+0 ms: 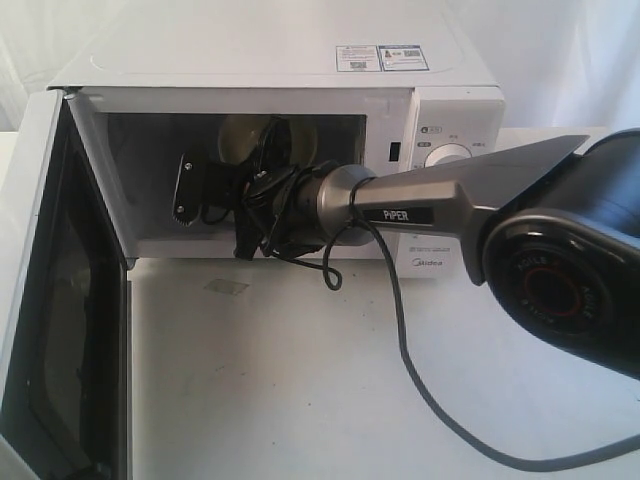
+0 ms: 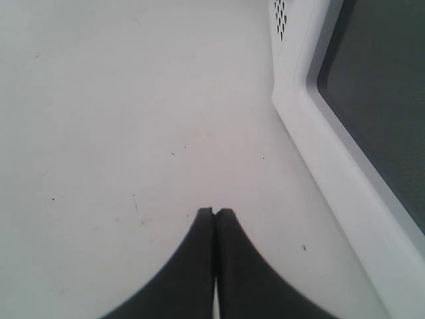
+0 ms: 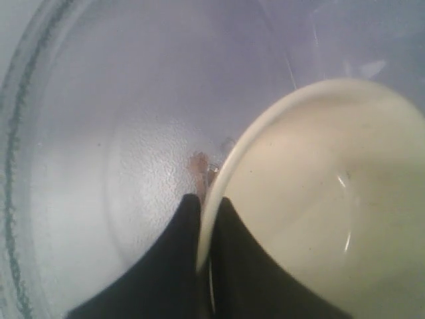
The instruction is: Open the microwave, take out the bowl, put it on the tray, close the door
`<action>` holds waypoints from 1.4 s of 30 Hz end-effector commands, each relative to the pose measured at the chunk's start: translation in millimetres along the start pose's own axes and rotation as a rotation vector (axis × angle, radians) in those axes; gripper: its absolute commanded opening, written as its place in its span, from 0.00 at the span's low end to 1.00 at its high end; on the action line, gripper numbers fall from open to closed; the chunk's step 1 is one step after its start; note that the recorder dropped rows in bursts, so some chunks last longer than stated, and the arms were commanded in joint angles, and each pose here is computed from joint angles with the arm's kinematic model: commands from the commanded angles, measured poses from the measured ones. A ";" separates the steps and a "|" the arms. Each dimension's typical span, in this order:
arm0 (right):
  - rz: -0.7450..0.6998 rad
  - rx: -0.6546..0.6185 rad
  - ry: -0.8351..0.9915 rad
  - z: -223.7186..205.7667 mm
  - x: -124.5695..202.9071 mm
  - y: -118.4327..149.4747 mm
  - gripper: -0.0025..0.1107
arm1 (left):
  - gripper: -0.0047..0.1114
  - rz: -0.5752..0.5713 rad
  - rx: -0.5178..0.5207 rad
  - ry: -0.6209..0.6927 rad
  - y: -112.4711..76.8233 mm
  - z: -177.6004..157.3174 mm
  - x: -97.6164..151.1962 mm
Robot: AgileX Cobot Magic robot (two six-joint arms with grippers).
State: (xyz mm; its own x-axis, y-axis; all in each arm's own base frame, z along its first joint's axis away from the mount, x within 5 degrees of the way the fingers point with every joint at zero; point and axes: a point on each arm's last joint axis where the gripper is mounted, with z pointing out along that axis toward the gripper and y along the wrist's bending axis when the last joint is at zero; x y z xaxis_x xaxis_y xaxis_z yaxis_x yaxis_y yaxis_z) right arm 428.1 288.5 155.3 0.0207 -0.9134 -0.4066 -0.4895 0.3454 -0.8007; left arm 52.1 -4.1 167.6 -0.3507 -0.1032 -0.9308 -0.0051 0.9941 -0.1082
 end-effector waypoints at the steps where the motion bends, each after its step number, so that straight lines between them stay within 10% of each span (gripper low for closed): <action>1: -0.008 0.015 0.010 1.7 4.4 -5.3 0.02 | 0.04 -0.009 0.001 -0.001 -0.1 0.0 0.7; 42: 0.029 -0.022 0.106 -46.7 -45.2 18.4 0.02 | 0.04 -0.009 0.001 -0.001 -0.1 0.0 0.7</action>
State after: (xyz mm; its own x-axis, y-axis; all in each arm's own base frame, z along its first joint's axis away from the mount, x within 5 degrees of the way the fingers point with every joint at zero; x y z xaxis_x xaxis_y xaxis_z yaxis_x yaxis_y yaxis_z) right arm 382.3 327.2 173.2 -0.0547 -0.9186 -0.3913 -0.5007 0.3643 -0.7852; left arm 52.1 -4.1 167.6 -0.3507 -0.1032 -0.9308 -0.0051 0.9941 -0.1082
